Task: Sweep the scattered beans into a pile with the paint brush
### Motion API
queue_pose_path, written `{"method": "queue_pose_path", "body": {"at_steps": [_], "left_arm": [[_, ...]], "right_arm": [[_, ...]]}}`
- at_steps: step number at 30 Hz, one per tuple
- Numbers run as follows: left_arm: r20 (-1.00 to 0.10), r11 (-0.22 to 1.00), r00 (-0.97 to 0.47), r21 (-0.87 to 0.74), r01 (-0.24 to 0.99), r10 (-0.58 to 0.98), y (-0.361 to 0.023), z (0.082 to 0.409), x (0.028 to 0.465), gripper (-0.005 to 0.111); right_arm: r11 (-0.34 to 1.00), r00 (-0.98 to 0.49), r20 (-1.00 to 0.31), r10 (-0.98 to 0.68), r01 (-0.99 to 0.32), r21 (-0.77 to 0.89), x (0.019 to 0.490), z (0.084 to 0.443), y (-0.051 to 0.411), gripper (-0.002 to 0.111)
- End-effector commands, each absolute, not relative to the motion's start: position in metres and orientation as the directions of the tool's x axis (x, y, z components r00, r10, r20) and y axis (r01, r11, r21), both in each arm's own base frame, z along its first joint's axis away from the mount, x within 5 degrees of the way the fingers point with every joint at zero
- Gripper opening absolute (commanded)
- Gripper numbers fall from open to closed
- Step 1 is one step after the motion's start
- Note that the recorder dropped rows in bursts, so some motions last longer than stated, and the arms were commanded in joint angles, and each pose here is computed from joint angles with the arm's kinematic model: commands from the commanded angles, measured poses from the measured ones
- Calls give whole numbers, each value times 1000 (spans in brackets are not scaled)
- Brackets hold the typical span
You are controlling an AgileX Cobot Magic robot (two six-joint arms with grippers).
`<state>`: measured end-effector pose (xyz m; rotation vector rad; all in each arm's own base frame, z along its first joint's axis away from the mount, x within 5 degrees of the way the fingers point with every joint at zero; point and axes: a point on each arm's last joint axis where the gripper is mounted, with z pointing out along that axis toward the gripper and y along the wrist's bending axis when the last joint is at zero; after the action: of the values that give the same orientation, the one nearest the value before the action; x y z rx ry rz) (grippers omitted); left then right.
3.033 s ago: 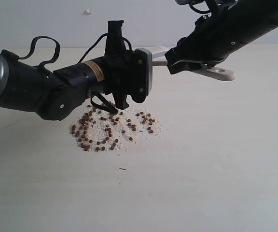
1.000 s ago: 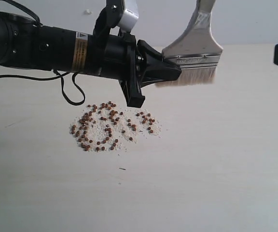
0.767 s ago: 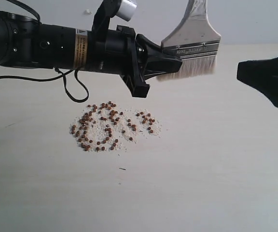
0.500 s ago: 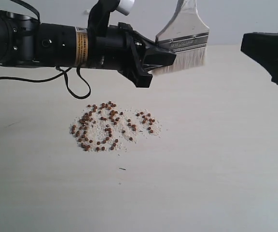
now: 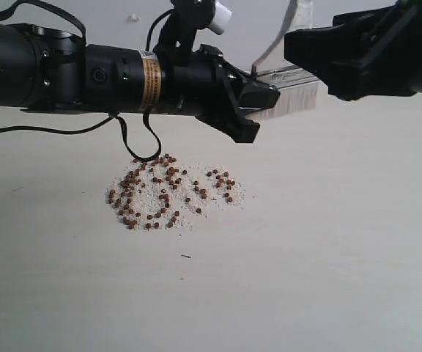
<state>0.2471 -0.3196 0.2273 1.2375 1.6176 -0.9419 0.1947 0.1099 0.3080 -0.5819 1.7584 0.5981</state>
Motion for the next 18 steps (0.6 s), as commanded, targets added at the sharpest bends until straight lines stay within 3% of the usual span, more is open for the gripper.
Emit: {"method": "queue_pose_path", "body": {"at_steps": [1,5,18], "left_arm": [[-950,214,-118,-56,975,289,-325,236,241,0],[-951,216,-118,-56,975,285,-325,236,242,0],[-956,205,-109,-53,977,273,-327,237,240,0]], "right_arm": [[786,-220,-969,-111,-616,50,206,313,108,68],[838,-236,-964,-122,-545,27,211,311,101,68],[818,-251,-955,-158,-575,16,230,306,112,68]]}}
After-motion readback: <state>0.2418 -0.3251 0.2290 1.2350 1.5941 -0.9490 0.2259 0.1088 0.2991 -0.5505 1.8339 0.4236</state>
